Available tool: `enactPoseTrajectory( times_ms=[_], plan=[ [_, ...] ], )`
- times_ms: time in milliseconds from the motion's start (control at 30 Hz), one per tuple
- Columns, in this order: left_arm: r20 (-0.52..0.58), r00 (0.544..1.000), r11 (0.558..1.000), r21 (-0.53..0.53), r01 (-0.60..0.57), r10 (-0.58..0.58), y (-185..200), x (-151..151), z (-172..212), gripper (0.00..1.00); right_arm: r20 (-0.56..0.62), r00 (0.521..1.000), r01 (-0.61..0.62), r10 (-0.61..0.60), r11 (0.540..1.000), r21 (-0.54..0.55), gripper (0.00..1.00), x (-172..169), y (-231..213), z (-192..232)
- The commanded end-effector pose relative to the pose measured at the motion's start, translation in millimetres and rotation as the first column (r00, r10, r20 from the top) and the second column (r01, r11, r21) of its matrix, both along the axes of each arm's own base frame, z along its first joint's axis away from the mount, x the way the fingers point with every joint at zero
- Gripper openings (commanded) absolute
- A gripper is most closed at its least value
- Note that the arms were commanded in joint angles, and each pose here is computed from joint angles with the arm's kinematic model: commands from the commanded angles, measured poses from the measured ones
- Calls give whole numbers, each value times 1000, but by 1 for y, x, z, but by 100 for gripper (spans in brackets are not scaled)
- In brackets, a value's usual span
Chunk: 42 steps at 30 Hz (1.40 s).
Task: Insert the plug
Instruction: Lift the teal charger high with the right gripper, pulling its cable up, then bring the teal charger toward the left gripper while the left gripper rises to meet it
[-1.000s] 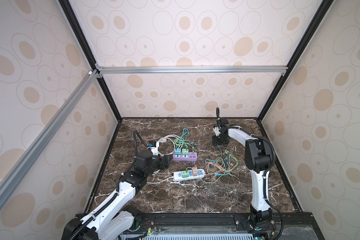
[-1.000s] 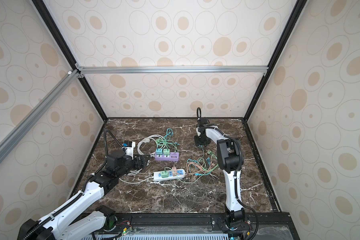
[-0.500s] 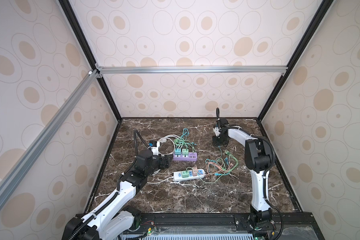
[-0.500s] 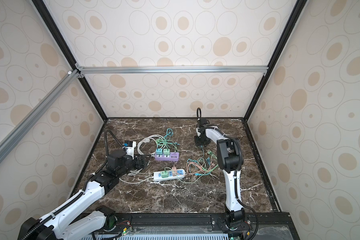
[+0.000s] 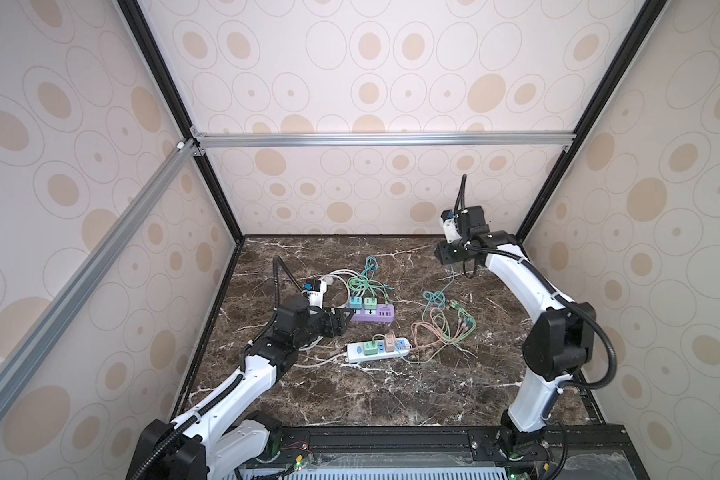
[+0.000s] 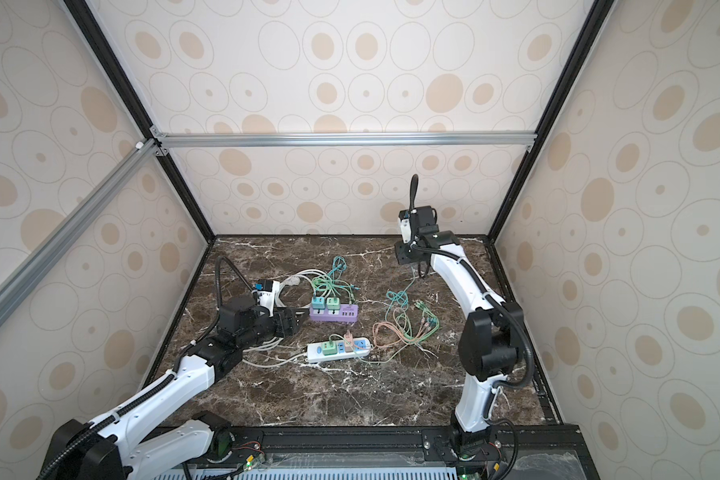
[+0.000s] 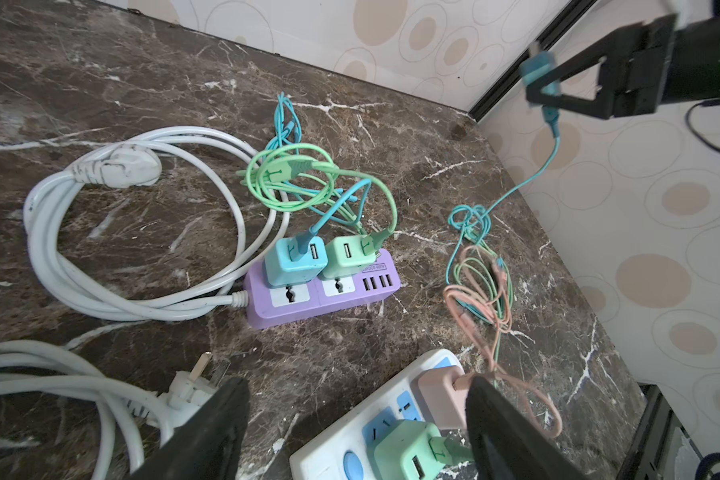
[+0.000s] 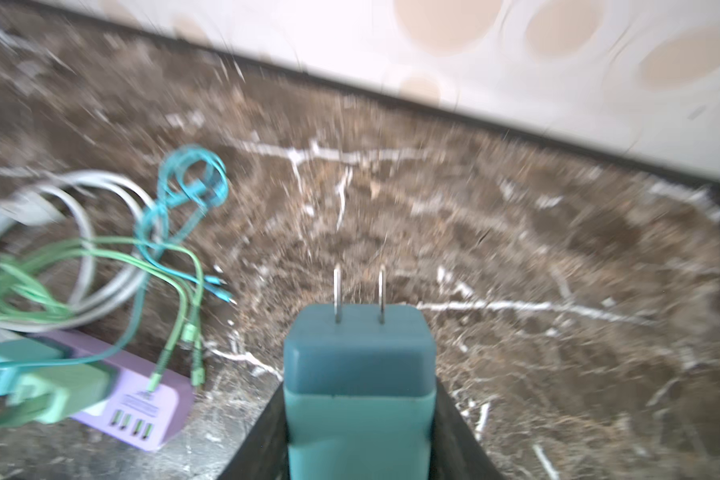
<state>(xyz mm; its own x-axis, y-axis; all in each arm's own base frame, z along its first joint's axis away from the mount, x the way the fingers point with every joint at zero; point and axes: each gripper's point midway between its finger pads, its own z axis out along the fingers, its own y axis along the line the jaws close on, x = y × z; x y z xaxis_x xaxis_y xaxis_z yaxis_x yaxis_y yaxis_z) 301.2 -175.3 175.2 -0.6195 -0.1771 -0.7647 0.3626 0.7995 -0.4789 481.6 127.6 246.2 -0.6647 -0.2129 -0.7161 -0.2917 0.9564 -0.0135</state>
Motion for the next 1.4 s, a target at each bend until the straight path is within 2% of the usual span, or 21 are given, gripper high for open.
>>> enactPoseTrajectory(
  times_ms=[0,100,200,367,467,733,967,1167,1367],
  plan=[
    [58,998,999,-49,13,-10,-6,7,27,82,151,987,-42,45,999,-20,33,-10,4,61],
    [58,998,999,-52,14,-11,-6,6,27,82,254,966,-51,53,999,-14,33,-21,2,106],
    [59,998,998,-60,20,-17,-7,5,28,82,320,940,-119,116,993,-10,34,-42,20,139],
    [78,994,991,-102,83,-75,-17,0,38,82,389,886,-224,250,968,-111,35,-77,48,164],
    [98,990,988,-113,108,-97,-21,-1,46,82,443,853,-236,277,961,-147,35,-90,55,181],
    [121,980,976,-136,172,-156,-29,-6,58,82,606,760,-188,235,972,-141,35,-104,43,263],
    [118,979,972,-147,181,-165,-31,-9,57,82,698,685,-171,210,977,-125,33,-119,35,312],
    [120,977,971,-142,191,-175,-31,-11,56,82,745,646,-201,167,979,-44,32,-130,35,320],
    [115,976,970,-135,200,-185,-32,-12,52,82,789,609,-257,81,961,100,32,-148,22,342]
  ],
)
